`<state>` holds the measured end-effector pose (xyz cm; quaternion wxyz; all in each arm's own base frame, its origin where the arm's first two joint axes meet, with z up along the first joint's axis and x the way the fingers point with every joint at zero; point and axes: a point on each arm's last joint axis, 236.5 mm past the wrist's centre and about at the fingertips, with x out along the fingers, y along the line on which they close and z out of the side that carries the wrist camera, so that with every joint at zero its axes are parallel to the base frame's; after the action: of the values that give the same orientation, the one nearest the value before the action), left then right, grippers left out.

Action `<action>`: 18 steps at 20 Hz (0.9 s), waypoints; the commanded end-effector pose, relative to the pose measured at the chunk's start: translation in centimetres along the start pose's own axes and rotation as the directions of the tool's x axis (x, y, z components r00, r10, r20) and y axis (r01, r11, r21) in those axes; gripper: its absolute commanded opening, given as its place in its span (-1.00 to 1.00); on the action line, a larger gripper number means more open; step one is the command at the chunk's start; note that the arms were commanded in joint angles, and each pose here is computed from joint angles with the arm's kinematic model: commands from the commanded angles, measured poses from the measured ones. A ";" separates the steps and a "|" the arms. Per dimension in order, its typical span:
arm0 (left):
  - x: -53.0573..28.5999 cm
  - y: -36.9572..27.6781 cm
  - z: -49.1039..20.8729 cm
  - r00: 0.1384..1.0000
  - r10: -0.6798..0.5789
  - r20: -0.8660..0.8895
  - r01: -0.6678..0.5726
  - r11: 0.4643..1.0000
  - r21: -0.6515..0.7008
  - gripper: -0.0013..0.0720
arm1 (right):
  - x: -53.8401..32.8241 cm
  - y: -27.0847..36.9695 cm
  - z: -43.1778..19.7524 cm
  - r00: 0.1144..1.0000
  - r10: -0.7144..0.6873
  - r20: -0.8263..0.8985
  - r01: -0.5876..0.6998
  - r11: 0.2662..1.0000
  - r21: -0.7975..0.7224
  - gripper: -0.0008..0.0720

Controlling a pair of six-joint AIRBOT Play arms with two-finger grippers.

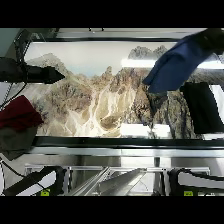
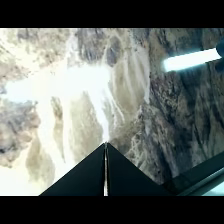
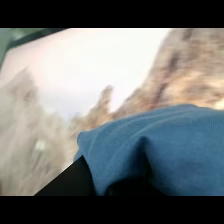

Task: Fold the shirts.

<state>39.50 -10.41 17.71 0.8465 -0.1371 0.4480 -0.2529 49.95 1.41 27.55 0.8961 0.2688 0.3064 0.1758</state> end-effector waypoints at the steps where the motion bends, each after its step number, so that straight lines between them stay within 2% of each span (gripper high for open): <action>1: 0.0 0.1 0.4 1.000 0.006 0.019 -0.005 1.000 -0.010 -0.91 | -2.3 -10.3 5.0 0.974 -0.146 0.171 0.125 0.984 0.127 -0.93; 4: 0.0 0.5 1.5 0.998 0.019 0.062 -0.018 1.000 -0.009 -0.91 | -3.2 -12.1 10.5 0.945 0.001 0.326 -0.073 0.975 0.209 -0.92; 6: 0.0 0.5 1.7 0.997 0.022 0.071 -0.021 1.000 -0.009 -0.91 | -4.0 -14.0 11.6 0.935 0.011 0.355 -0.111 0.958 0.263 -0.93; 10: 0.0 0.6 1.9 0.997 0.024 0.078 -0.023 1.000 -0.010 -0.92 | -5.6 -18.4 8.6 0.960 -0.038 0.278 -0.063 0.936 0.347 -0.93; 12: 0.0 0.5 1.4 0.998 0.019 0.060 -0.018 1.000 -0.009 -0.91 | -5.7 -20.9 3.5 0.993 -0.028 0.113 -0.021 0.910 0.414 -0.93; 14: 0.3 0.5 1.1 0.999 0.014 0.043 -0.014 1.000 -0.010 -0.91 | -6.4 -24.8 -2.7 0.996 -0.075 -0.048 0.089 0.859 0.504 -0.93; 16: 0.4 0.3 0.2 1.000 0.006 0.002 -0.006 1.000 -0.009 -0.91 | -9.0 -27.7 -7.3 0.975 -0.196 -0.102 0.220 0.804 0.552 -0.93; 18: 0.5 0.0 -0.4 1.000 -0.003 -0.023 0.003 1.000 -0.006 -0.91 | -12.4 -29.9 -11.2 0.934 -0.350 -0.077 0.316 0.704 0.636 -0.93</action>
<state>40.21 -10.40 17.65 0.8511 -0.1413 0.4414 -0.2465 44.52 -22.36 12.95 0.8018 0.4878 0.3450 -0.0140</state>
